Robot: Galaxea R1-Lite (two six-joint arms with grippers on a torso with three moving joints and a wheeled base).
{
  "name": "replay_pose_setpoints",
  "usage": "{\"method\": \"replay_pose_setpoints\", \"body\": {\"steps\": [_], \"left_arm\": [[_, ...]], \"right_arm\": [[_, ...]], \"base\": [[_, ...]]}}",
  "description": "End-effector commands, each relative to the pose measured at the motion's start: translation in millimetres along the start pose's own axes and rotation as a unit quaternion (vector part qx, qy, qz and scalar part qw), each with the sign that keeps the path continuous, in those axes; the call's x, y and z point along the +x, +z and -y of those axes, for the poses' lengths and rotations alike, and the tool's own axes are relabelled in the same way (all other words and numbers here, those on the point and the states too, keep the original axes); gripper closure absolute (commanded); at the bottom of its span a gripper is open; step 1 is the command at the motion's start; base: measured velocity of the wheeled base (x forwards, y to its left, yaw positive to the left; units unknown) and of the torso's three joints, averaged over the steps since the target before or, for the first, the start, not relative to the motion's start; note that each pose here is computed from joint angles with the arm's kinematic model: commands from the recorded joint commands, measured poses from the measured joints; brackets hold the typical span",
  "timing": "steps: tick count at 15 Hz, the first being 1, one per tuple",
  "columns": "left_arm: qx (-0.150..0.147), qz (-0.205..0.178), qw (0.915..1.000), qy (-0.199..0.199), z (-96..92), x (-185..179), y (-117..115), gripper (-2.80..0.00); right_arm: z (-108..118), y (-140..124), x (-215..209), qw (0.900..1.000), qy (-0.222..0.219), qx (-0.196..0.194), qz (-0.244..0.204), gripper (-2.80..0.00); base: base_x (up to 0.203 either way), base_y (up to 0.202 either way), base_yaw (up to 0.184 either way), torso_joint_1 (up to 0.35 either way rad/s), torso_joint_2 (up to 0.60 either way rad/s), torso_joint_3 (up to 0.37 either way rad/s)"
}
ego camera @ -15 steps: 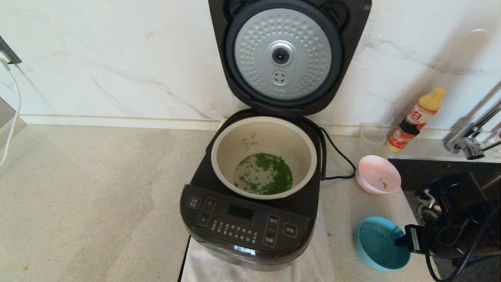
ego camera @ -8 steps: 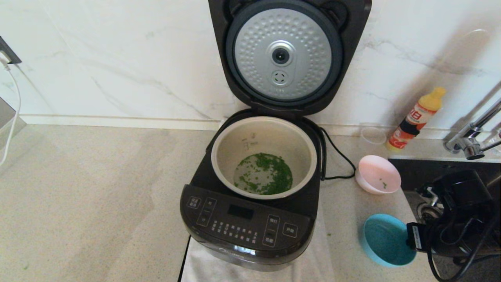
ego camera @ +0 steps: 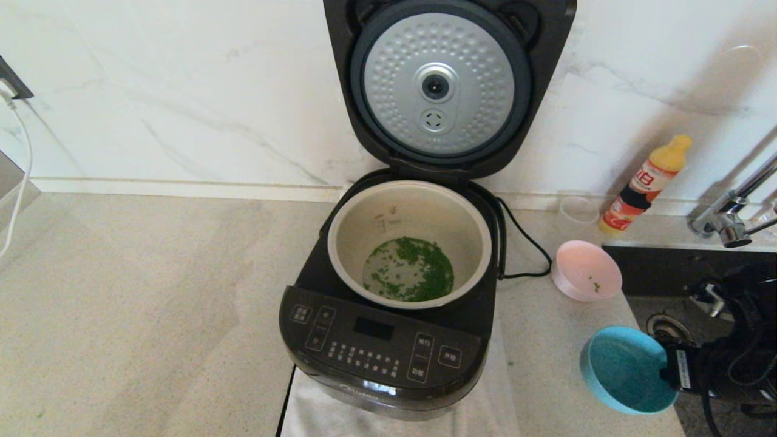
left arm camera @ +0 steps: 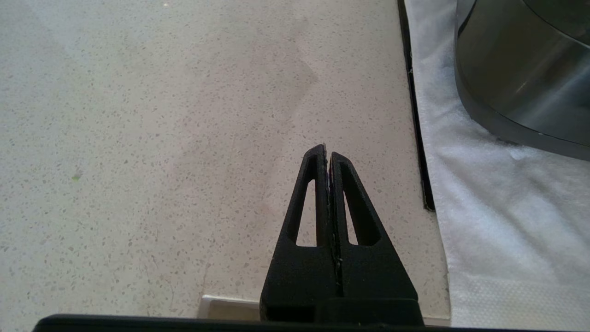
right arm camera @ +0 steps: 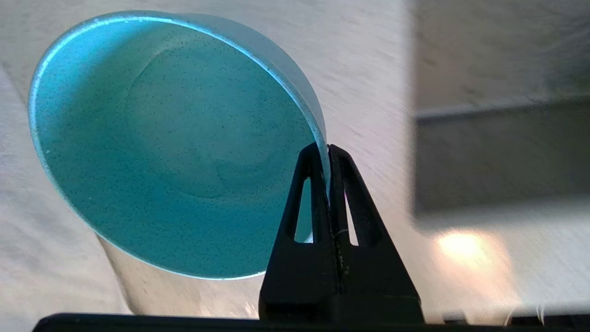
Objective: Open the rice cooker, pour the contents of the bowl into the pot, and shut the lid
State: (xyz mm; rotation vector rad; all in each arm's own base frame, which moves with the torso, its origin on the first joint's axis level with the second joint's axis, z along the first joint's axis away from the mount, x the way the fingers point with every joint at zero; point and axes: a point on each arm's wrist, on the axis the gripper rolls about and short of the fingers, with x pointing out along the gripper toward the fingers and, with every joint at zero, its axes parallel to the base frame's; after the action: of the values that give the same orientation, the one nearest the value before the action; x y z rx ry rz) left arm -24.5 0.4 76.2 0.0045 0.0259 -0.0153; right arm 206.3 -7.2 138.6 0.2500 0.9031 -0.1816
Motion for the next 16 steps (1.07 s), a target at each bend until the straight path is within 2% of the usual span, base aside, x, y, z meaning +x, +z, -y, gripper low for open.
{"method": "replay_pose_setpoints", "body": {"steps": [1, 4, 7, 11, 15, 16], "left_arm": [[0.000, 0.000, 1.0000, 0.000, 0.0, 0, 0, 0.00], [0.000, -0.001, 1.0000, 0.000, 0.0, 0, 0, 0.00], [0.000, -0.001, 1.0000, 0.000, 0.0, 0, 0, 0.00], [0.000, -0.001, 1.0000, 0.000, 0.0, 0, 0, 0.00], [0.000, -0.001, 1.0000, 0.000, 0.0, 0, 0, 0.00], [0.000, 0.000, 1.0000, 0.000, 0.0, 0, 0, 0.00]], "right_arm": [[19, -3, -25, 0.999, -0.023, 0.036, 0.025, 0.00], [48, -2, -34, 0.992, -0.071, 0.099, 0.039, 0.00], [74, -5, -44, 0.978, -0.118, 0.159, 0.059, 0.00], [118, -12, -47, 0.947, -0.191, 0.253, 0.057, 0.00], [178, -10, -35, 0.904, -0.245, 0.347, 0.039, 0.00], [190, -9, -31, 0.897, -0.250, 0.362, 0.038, 0.00]], "base": [[0.000, 0.000, 0.000, 0.000, 0.00, 0.000], [0.000, 0.000, 0.000, 0.000, 0.00, 0.000], [0.000, 0.000, 0.000, 0.000, 0.00, 0.000], [0.000, 0.000, 0.000, 0.000, 0.00, 0.000], [0.000, 0.000, 0.000, 0.000, 0.00, 0.000], [0.000, 0.000, 0.000, 0.000, 0.00, 0.000]]}}
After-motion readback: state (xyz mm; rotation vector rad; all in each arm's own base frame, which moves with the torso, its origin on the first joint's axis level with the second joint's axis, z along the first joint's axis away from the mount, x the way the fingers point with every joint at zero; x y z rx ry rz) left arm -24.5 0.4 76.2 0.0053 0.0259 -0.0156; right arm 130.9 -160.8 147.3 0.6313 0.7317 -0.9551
